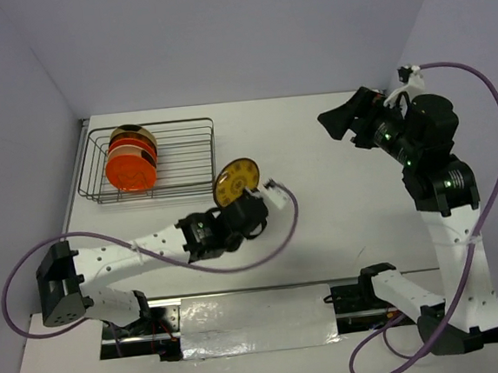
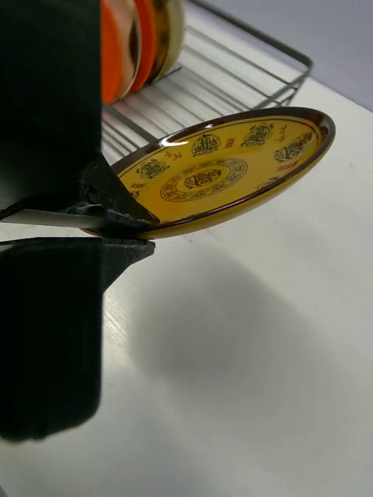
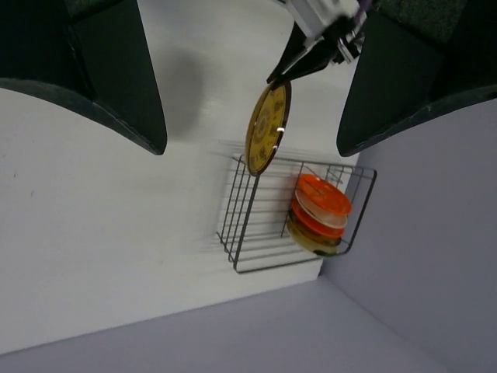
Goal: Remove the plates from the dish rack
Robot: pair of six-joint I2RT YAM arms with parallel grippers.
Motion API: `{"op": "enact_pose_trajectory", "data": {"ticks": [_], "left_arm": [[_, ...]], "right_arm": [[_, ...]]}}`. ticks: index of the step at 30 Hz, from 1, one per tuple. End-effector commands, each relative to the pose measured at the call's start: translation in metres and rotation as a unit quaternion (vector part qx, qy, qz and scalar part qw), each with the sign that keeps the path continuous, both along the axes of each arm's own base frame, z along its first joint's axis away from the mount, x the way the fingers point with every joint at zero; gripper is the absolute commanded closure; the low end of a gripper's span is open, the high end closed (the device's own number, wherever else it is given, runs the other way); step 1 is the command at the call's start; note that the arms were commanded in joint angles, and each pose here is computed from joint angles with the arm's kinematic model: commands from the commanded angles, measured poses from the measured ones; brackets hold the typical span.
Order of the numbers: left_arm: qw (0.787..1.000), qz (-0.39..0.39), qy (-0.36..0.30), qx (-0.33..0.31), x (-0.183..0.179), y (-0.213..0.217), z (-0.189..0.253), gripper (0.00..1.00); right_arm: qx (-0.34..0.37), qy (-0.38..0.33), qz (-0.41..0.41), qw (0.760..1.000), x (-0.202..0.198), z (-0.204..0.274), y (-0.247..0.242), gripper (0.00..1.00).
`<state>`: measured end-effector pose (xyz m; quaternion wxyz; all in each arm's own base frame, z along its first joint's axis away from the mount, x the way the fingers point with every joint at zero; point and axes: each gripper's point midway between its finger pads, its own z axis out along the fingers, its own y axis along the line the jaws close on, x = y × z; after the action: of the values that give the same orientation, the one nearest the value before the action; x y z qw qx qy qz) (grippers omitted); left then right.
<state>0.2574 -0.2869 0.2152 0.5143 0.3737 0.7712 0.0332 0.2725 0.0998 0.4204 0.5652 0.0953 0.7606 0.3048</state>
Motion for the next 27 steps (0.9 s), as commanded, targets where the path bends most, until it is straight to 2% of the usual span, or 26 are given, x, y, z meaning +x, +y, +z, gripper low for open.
{"op": "enact_pose_trajectory", "data": {"ticks": [1,2,5,8,12,17,20,21,25,26,27], "left_arm": [[0.989,-0.019,-0.143,0.043,0.005,-0.011,0.046,1.0],[0.984,-0.056,-0.156,0.064,-0.007,-0.026,0.044,1.0],[0.976,-0.097,-0.187,0.064,-0.022,-0.058,0.047,1.0],[0.967,-0.156,-0.188,0.076,-0.038,-0.088,0.044,1.0],[0.959,-0.186,-0.194,0.088,-0.052,-0.111,0.036,1.0],[0.955,-0.209,-0.188,0.092,-0.063,-0.128,0.026,1.0],[0.956,-0.204,-0.192,0.085,-0.062,-0.128,0.026,1.0],[0.957,-0.198,-0.195,0.087,-0.061,-0.124,0.024,1.0],[0.958,-0.179,-0.209,0.084,-0.057,-0.117,0.032,1.0],[0.958,-0.178,-0.21,0.082,-0.057,-0.116,0.034,1.0],[0.958,-0.18,-0.211,0.077,-0.058,-0.115,0.036,1.0]], "right_arm": [[-0.038,0.107,0.087,0.99,0.005,-0.056,0.021,0.03],[-0.043,0.137,0.099,0.985,0.003,-0.076,0.023,0.04],[-0.062,0.179,0.119,0.975,-0.003,-0.12,0.027,0.05],[-0.067,0.185,0.139,0.971,-0.009,-0.141,0.037,0.06],[-0.085,0.197,0.162,0.963,-0.019,-0.154,0.052,0.09],[-0.064,0.187,0.177,0.964,-0.021,-0.158,0.061,0.16],[-0.073,0.189,0.159,0.966,-0.019,-0.161,0.055,0.43],[-0.078,0.192,0.158,0.966,-0.018,-0.164,0.054,0.59],[-0.085,0.211,0.144,0.963,-0.014,-0.182,0.05,0.75],[-0.082,0.211,0.145,0.963,-0.014,-0.184,0.051,0.86],[-0.081,0.217,0.147,0.962,-0.014,-0.19,0.052,0.91]]}}
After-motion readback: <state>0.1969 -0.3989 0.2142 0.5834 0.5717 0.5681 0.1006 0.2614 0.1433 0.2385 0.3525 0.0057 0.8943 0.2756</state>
